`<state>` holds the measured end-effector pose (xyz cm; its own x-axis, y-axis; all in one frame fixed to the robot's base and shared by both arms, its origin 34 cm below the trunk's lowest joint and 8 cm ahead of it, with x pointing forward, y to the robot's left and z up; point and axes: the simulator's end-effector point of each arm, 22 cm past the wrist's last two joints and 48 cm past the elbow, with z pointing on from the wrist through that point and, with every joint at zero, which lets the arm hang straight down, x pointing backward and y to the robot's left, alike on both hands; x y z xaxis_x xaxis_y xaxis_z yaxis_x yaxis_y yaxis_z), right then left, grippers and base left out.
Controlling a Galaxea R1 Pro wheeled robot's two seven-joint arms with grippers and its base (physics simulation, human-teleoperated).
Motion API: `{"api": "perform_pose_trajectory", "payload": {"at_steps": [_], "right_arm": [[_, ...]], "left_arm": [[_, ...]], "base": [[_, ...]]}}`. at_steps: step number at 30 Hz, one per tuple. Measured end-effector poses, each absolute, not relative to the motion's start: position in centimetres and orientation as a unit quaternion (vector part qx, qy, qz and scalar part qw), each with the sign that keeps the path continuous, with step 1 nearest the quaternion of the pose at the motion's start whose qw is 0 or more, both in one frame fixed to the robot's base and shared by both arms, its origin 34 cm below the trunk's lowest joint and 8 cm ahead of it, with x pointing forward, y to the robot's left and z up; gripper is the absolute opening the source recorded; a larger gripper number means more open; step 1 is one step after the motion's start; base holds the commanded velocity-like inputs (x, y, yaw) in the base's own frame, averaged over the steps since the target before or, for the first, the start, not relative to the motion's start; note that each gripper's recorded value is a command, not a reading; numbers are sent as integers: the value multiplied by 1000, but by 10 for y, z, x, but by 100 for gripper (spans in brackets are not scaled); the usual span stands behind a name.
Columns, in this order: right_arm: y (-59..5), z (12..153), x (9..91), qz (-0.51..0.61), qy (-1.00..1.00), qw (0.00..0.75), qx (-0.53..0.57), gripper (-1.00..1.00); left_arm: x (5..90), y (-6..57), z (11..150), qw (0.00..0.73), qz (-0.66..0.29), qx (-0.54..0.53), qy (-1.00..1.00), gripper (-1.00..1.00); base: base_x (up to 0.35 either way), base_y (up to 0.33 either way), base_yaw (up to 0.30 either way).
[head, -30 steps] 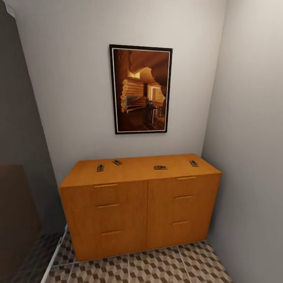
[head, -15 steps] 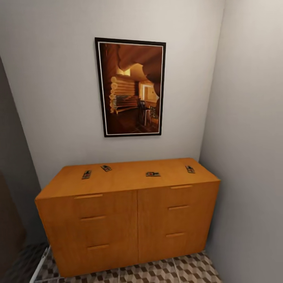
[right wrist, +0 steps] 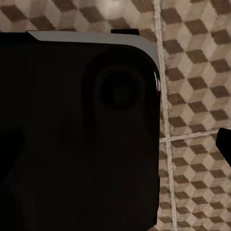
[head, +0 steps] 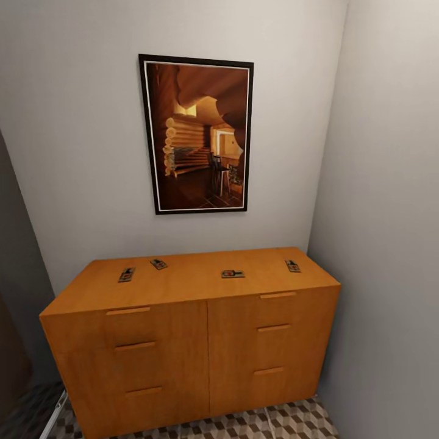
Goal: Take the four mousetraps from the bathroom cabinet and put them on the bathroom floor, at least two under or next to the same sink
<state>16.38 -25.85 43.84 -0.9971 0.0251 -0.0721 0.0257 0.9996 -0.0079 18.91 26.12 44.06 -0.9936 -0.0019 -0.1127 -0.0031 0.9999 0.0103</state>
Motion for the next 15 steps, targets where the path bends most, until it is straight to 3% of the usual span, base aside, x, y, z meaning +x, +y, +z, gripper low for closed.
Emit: {"api": "perform_pose_trajectory", "payload": {"at_steps": [15], "right_arm": [[-259, 438, 164, -5, 999, 36, 13, 100]], "left_arm": [[189, 261, 441, 57, 5, -1, 998, 100]], "base": [[4, -3, 17]]}}
